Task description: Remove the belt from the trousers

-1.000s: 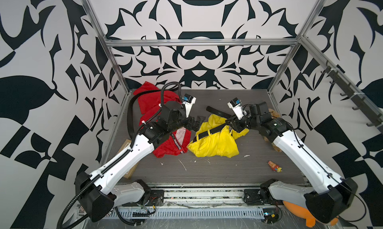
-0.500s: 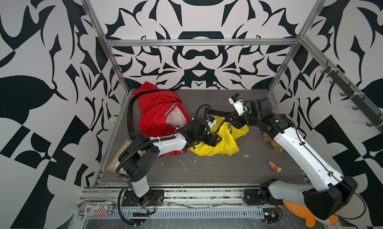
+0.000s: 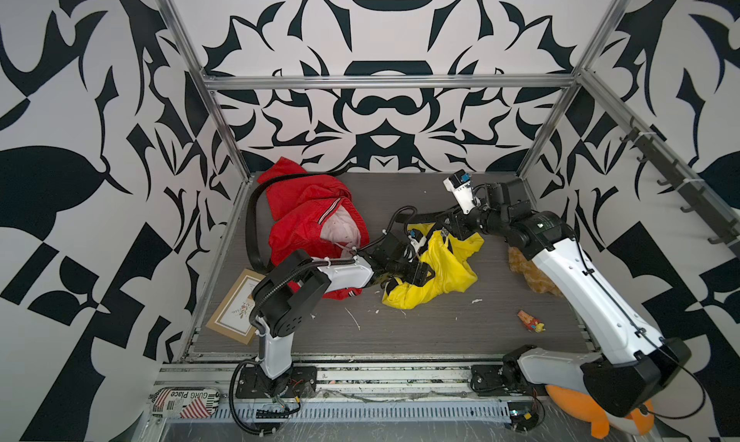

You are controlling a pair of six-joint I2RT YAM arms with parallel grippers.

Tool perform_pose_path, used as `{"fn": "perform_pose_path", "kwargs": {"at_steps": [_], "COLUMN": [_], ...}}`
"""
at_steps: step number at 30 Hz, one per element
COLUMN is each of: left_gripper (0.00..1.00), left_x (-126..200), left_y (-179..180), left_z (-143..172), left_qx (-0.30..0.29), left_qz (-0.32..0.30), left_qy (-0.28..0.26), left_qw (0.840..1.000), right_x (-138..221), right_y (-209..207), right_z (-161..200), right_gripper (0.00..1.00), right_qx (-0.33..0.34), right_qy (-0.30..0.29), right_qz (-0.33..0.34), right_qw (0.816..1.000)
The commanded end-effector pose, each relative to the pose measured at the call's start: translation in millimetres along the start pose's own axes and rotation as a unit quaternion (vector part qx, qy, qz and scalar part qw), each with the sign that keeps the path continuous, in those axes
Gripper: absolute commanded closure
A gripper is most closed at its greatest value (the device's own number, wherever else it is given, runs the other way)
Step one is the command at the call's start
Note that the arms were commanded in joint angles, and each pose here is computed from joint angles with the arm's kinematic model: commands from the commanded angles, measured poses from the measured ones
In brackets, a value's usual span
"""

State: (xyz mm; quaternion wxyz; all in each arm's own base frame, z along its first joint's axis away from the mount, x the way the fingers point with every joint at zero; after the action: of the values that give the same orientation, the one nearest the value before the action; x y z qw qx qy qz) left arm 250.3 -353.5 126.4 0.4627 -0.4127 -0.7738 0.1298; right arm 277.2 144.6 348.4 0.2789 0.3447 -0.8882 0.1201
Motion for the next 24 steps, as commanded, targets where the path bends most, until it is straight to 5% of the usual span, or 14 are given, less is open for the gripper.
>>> {"fn": "perform_pose_path", "kwargs": {"at_steps": [1, 5, 9, 17, 24], "left_gripper": [0.07, 0.09, 0.16, 0.22, 0.21], "left_x": [42, 84, 94, 86, 55], "left_y": [-5, -34, -65, -88, -85], "left_z": [-5, -21, -25, -42, -59], "left_qx": [0.003, -0.013, -0.044, -0.071, -0.075], "left_qz": [-0.036, 0.015, 0.055, 0.106, 0.069], "left_qy": [-0.057, -0.147, -0.173, -0.241, -0.247], "left_qw": [0.998, 0.989, 0.982, 0.962, 0.964], "right_x": [26, 23, 23, 24, 22], "right_y": [3, 4, 4, 6, 8], "right_z": [-42, -38, -38, -40, -34], "right_gripper": [1.0, 1.0, 1.0, 1.0, 1.0], "right_qx": [0.013, 0.007, 0.005, 0.001, -0.007], "right_qy": [-0.113, -0.113, -0.118, -0.127, -0.127], "right_qz": [0.001, 0.001, 0.001, -0.007, -0.013], "right_qw": [0.994, 0.994, 0.993, 0.992, 0.992]}}
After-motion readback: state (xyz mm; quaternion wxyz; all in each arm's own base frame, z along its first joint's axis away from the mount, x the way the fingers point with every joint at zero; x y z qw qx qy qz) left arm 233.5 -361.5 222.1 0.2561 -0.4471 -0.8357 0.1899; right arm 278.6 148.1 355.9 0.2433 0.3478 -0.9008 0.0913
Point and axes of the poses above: each gripper's point midway between its finger pads, its own x axis back along the fingers, its own y axis along the line the jaws close on, z = x × y, the point moved 7 cm from there along x, back along the fingers, and after that the axes turned 10 degrees about x, right-handed, at the moved point
